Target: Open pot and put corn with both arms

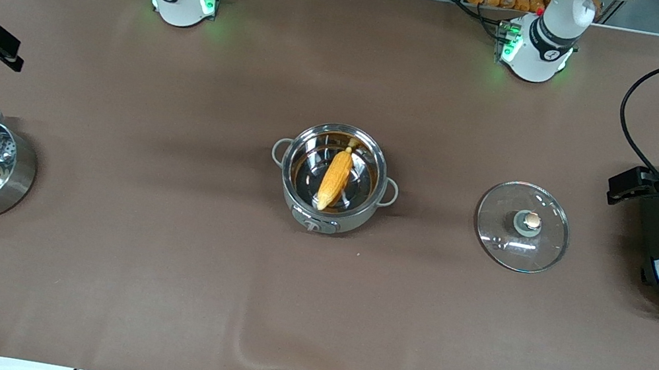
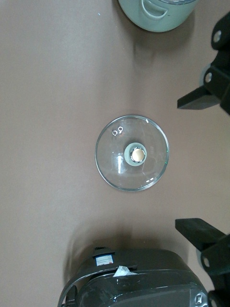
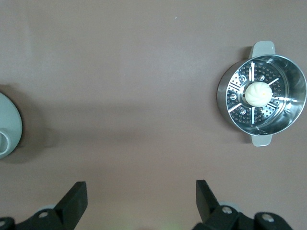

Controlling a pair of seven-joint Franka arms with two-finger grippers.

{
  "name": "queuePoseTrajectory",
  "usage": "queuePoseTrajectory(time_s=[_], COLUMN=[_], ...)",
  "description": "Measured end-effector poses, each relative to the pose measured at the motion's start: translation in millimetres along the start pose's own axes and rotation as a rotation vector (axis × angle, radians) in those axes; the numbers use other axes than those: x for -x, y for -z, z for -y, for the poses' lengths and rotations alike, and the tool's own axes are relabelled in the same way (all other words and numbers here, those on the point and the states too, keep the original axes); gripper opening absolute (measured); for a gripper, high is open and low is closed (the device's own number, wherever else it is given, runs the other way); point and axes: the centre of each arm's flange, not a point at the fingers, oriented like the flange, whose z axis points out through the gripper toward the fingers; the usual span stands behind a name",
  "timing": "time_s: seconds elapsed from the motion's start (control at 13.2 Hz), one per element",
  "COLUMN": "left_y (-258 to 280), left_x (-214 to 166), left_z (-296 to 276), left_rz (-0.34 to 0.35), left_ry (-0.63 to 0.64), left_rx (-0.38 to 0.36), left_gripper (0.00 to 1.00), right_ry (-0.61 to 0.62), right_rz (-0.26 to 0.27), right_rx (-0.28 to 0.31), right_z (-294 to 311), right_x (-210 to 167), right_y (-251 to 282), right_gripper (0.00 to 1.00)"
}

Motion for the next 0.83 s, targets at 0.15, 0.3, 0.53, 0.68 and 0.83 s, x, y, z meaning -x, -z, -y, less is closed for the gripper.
queuePoseTrajectory(time_s=[0.15, 0.3, 0.53, 0.68, 0.83], left_y=[3.6, 11.3, 16.5, 17.4, 19.3], left_x=[1.2, 5.1, 8.0, 8.8, 9.9], left_z=[2.5, 2.2, 5.6, 5.3, 5.2], left_rz=[-0.006, -0.019, -0.025, -0.025, -0.028], left_ry=[0.005, 0.004, 0.01, 0.009, 0.009], left_rx=[0.0, 0.0, -0.001, -0.001, -0.001], left_gripper=[1.0, 1.0, 1.0, 1.0, 1.0], right_ry=[0.001, 0.001, -0.003, -0.005, -0.018], right_rz=[-0.035, -0.058, -0.065, -0.066, -0.066], right_rx=[0.002, 0.004, 0.004, 0.004, 0.004], right_z=[0.8, 1.6, 0.0, -0.6, -7.5], right_x=[-0.4, 1.2, 1.6, 1.7, 2.0], right_y=[15.1, 26.6, 29.9, 30.4, 30.2], right_gripper=[1.0, 1.0, 1.0, 1.0, 1.0])
